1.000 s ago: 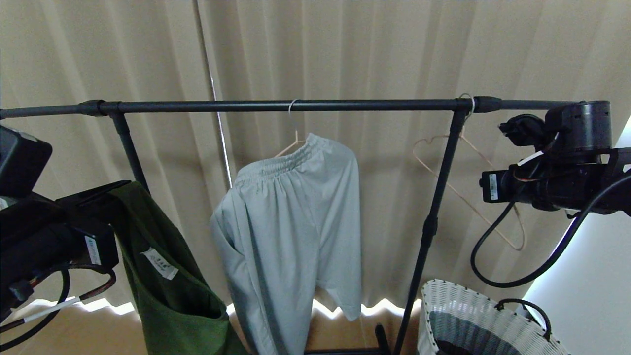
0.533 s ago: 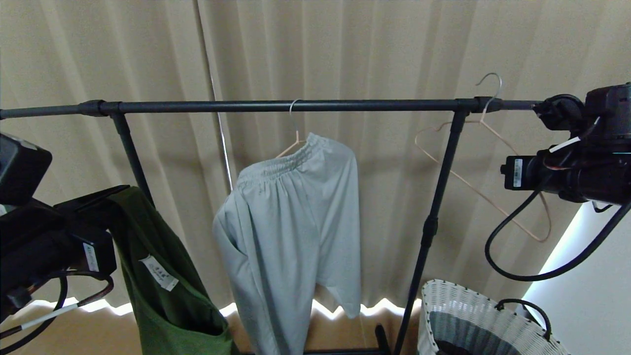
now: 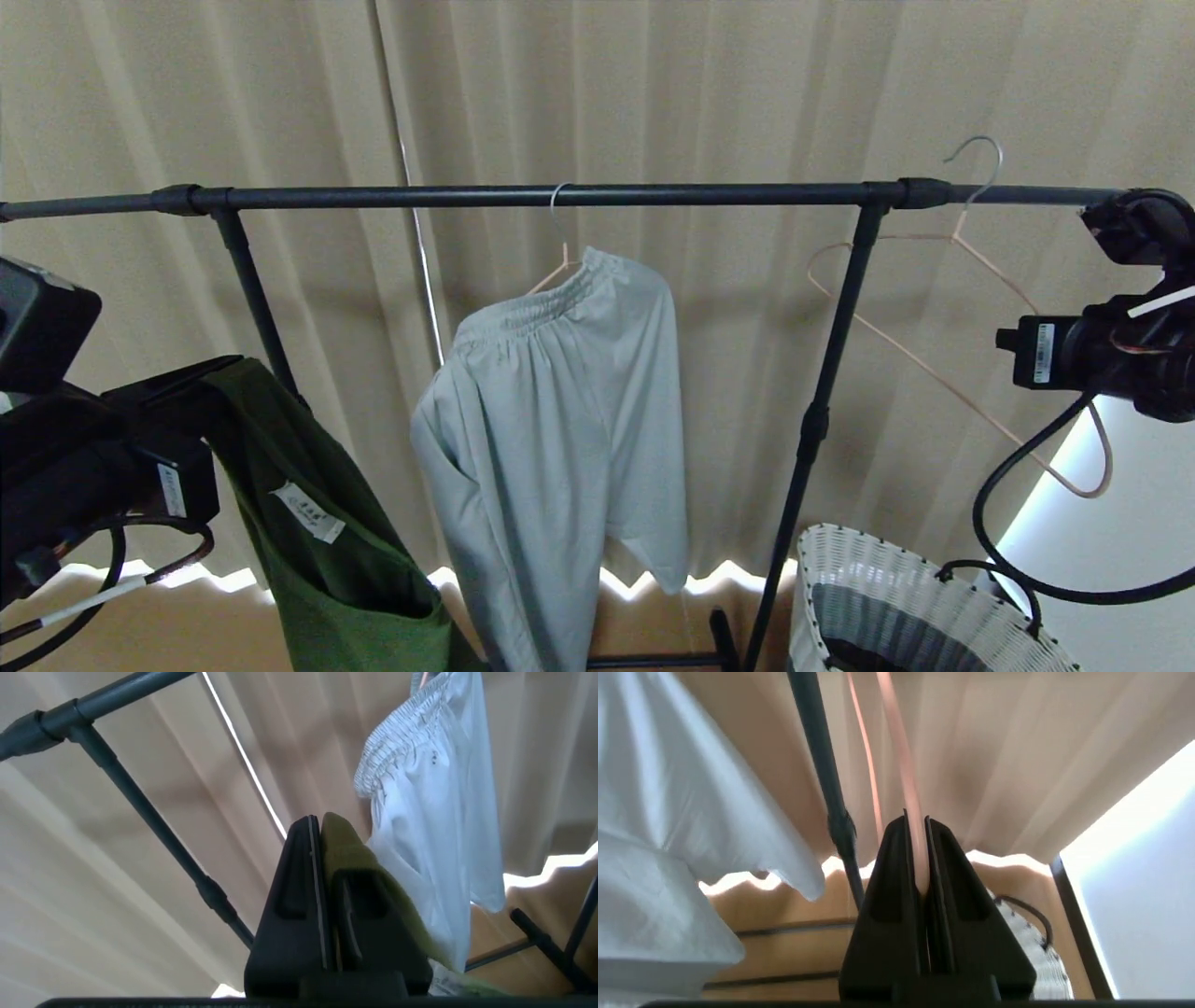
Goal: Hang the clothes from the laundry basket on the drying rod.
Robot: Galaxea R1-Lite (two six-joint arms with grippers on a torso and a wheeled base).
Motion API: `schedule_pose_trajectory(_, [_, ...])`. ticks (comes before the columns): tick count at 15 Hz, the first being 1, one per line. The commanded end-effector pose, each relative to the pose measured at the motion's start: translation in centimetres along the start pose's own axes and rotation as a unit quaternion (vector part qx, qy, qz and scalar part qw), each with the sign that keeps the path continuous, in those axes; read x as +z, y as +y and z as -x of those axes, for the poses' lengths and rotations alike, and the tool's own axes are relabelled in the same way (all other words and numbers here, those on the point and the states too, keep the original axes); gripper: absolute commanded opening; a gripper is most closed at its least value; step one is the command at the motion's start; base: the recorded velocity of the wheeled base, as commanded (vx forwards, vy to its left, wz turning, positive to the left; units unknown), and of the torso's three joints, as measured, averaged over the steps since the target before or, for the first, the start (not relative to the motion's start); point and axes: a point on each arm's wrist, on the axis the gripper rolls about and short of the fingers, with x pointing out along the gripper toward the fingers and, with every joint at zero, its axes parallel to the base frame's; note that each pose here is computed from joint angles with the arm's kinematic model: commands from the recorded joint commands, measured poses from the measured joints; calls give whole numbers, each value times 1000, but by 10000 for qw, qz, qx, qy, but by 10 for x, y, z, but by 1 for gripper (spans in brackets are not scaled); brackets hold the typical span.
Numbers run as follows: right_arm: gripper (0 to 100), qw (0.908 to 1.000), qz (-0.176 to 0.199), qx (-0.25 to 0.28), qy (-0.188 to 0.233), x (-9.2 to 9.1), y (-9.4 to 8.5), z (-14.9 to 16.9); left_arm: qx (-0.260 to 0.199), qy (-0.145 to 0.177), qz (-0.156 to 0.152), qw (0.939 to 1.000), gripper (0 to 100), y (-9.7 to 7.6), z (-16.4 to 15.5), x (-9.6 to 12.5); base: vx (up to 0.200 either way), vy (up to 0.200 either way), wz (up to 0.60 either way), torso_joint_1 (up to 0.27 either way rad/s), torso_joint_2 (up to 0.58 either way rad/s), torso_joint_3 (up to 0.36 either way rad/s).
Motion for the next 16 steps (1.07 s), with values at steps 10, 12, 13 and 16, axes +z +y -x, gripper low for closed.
schedule_pose_trajectory(10, [0, 10000, -4, 19, -39, -22, -10, 34, -8, 53, -5, 10000, 0, -1, 0, -3, -200, 0, 0, -1, 2, 3])
schedule_pose_trajectory(12, [0, 10000, -8, 34, -38, -23, -10, 35, -5, 46, -4, 10000, 0, -1, 0, -2, 0, 0, 0, 0, 0, 0])
schedule_pose_trajectory(13, [0, 10000, -11, 43, -53, -24, -10, 37, -10, 60, -7, 10000, 0, -1, -1, -3, 0, 0, 0, 0, 0, 0])
schedule_pose_trajectory(16, [0, 9997, 5, 260, -40, -27, -8, 41, -18, 82, -12, 10000, 0, -1, -1, -4, 0, 0, 0, 0, 0, 0])
